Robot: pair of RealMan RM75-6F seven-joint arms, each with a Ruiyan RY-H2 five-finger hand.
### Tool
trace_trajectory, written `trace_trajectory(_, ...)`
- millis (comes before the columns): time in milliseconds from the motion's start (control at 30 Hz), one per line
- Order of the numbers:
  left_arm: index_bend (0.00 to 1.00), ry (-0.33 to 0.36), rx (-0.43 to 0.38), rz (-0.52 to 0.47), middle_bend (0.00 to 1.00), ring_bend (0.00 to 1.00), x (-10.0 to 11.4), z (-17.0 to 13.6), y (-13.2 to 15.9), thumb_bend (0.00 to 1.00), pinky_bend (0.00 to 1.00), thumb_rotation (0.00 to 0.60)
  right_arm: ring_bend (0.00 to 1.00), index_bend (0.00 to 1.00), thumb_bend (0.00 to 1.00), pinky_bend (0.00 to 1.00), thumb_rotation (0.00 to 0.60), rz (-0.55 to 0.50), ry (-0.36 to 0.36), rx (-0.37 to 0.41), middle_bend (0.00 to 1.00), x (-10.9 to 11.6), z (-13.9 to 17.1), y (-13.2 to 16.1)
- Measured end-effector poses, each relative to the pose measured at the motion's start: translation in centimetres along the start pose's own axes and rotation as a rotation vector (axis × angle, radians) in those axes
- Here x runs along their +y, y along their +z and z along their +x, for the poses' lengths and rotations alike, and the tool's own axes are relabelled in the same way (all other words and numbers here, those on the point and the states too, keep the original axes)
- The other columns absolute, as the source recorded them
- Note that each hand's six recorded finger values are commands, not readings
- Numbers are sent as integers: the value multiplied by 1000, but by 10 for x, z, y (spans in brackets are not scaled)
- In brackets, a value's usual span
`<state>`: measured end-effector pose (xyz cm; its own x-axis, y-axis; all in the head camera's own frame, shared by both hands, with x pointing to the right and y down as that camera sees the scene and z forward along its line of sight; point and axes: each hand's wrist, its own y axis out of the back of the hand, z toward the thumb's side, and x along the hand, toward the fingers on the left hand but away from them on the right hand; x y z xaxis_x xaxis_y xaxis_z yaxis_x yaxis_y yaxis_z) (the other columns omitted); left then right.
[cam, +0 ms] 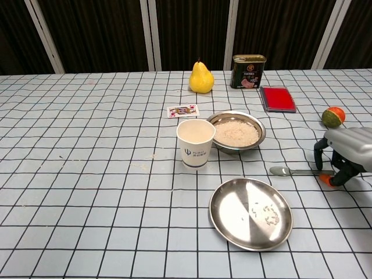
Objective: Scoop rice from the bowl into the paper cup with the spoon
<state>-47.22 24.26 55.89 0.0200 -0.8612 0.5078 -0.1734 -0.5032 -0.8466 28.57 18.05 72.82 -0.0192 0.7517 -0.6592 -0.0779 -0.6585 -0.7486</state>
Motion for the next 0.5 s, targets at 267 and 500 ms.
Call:
trace_trajectory(267, 0, -1, 0, 1, 0, 0, 0, 0, 0, 21, 0, 600, 999, 588, 447, 980, 600, -3, -4, 4, 965, 1, 1, 1)
trace_trajectory(500, 0, -2, 1, 1, 0, 0, 0, 0, 0, 21, 0, 600, 999, 601, 457, 981, 600, -6, -9, 5, 964, 3, 2, 1)
